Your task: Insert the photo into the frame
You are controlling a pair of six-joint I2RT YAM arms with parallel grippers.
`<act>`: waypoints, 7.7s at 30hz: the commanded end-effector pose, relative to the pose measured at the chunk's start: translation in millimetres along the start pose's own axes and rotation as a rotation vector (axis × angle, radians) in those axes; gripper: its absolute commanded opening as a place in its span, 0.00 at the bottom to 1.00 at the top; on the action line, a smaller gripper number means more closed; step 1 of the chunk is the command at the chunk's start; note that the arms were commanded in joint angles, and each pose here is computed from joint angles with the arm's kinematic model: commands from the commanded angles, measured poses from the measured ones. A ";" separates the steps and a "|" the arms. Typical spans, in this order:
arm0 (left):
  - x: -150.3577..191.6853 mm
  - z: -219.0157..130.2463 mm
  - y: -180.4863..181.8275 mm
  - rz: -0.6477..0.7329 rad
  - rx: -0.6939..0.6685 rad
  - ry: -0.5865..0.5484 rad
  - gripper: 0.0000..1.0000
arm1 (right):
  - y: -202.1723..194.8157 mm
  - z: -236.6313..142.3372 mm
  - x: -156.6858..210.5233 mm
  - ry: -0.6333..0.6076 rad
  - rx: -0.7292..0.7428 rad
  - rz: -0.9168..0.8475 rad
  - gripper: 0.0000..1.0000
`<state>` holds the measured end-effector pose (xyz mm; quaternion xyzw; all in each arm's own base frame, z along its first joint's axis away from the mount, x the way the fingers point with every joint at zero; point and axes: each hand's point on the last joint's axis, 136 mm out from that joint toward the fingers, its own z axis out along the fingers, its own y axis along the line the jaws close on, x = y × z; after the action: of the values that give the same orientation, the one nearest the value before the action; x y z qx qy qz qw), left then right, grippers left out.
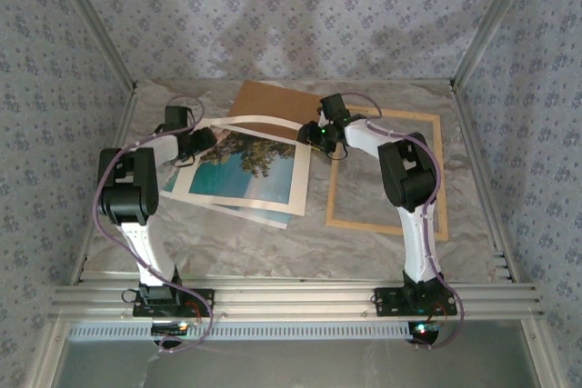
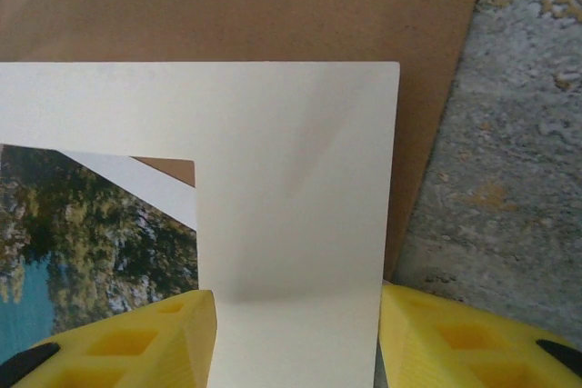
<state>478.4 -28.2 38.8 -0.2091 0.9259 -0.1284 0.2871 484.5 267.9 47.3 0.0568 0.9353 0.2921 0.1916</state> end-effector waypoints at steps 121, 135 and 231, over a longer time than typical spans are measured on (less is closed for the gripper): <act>79.8 -237.2 -272.1 1.267 1.117 0.113 0.66 | 142.7 -246.2 29.1 -0.078 -0.526 -1.125 0.00; 85.0 -238.4 -285.6 1.201 1.166 0.315 0.06 | 137.6 -242.4 8.9 -0.130 -0.390 -1.154 0.00; -86.5 -178.5 -226.3 0.760 0.324 -0.083 0.64 | -24.6 -238.2 49.7 -0.087 -0.276 -0.237 0.00</act>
<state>502.3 -192.8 299.2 0.1975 0.8864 -0.2298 0.3498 375.3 151.3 215.2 -0.0778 0.8369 0.3931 0.3729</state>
